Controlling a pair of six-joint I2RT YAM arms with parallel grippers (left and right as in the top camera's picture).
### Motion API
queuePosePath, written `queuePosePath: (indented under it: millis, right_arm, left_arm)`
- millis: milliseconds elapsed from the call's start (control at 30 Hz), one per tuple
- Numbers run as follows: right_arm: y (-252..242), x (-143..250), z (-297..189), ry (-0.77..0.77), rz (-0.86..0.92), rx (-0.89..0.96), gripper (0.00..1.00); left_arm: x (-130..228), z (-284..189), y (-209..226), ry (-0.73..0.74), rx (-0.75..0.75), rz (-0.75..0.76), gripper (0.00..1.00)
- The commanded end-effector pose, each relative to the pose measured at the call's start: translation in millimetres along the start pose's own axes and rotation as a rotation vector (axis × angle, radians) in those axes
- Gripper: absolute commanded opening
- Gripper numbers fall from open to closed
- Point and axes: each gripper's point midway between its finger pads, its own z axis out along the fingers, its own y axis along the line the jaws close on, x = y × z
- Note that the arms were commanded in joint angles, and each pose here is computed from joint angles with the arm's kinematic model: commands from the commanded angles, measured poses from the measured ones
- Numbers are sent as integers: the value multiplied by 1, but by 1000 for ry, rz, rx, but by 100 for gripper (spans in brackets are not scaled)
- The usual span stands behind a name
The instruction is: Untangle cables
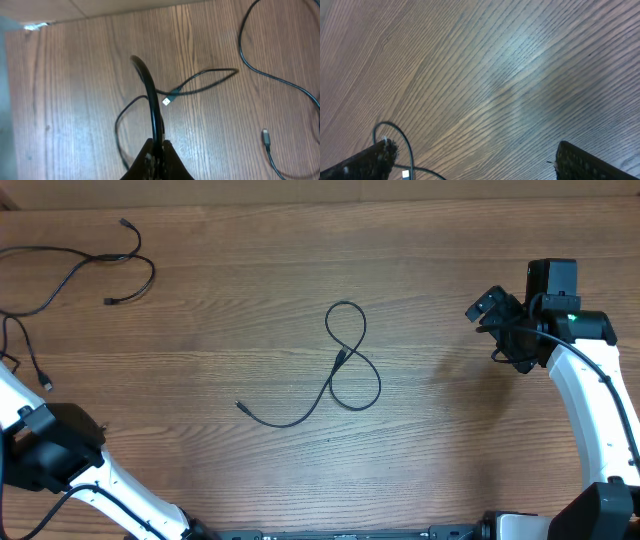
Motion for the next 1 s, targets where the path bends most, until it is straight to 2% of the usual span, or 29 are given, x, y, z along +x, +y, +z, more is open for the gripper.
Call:
queuePosePath:
  millis: [0, 267, 667, 833, 967]
  right_arm:
    - [0, -5, -5, -23, 3, -6, 100]
    - [0, -5, -5, -23, 3, -6, 100]
    - [0, -5, -5, -23, 3, -6, 100]
    - [0, -5, -5, -23, 3, -6, 100]
    - [0, -5, -5, -23, 3, -6, 100]
  left_arm:
    - [12, 22, -6, 63, 9, -31, 5]
    - [30, 59, -18, 124, 24, -26, 6]
    - [55, 129, 25, 215, -114, -46, 5]
    - [63, 147, 43, 243, -160, -55, 13]
    - [63, 149, 40, 254, -125, 45, 24]
